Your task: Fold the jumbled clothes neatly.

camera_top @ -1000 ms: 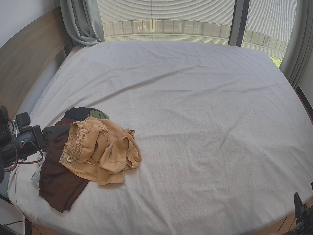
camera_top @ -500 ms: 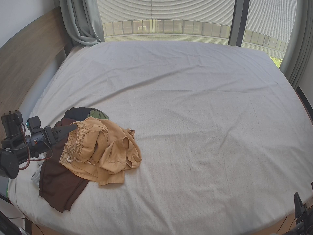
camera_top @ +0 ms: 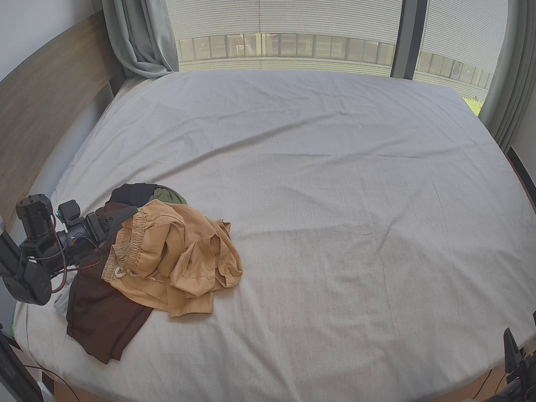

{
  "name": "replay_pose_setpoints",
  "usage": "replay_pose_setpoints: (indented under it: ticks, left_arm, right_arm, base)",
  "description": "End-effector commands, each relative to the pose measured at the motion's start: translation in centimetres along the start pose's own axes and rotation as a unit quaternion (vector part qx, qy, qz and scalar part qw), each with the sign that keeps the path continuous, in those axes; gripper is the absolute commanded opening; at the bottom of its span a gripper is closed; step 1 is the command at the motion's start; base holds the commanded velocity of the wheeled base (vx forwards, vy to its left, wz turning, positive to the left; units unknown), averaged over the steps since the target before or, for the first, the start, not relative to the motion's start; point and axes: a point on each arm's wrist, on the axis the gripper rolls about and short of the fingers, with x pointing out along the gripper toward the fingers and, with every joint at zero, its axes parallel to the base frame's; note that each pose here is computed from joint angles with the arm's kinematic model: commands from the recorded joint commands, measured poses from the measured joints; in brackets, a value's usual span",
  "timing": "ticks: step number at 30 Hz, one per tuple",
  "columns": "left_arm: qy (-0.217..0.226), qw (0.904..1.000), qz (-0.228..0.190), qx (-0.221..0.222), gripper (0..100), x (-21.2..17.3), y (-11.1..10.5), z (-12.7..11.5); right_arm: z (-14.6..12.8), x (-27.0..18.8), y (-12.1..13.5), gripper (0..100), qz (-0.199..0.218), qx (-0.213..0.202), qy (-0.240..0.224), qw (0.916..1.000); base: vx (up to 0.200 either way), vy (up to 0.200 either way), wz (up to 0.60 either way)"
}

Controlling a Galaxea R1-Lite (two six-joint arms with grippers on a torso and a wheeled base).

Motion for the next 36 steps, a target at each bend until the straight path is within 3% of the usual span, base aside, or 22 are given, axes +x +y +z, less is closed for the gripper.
replay_pose_setpoints:
  ticks: [1,11,36]
  left_arm:
    - [0.013,0.9998,0.008,-0.015,100,0.8,1.2,-0.6]
    - [0.026,0.9991,0.017,-0.028,100,3.0,3.8,-1.1]
    - [0.038,0.9989,-0.008,-0.026,100,6.7,5.7,-1.2]
  right_arm:
    - [-0.5,0.0,0.0,100,0.0,-0.001,0.001,1.0]
    - [-0.5,0.0,0.0,100,0.0,0.0,0.0,1.0]
    - [-0.5,0.0,0.0,100,0.0,0.001,0.0,1.0]
  base:
    - [0.0,0.0,0.0]
    - [0.0,0.0,0.0]
    - [0.0,0.0,0.0]
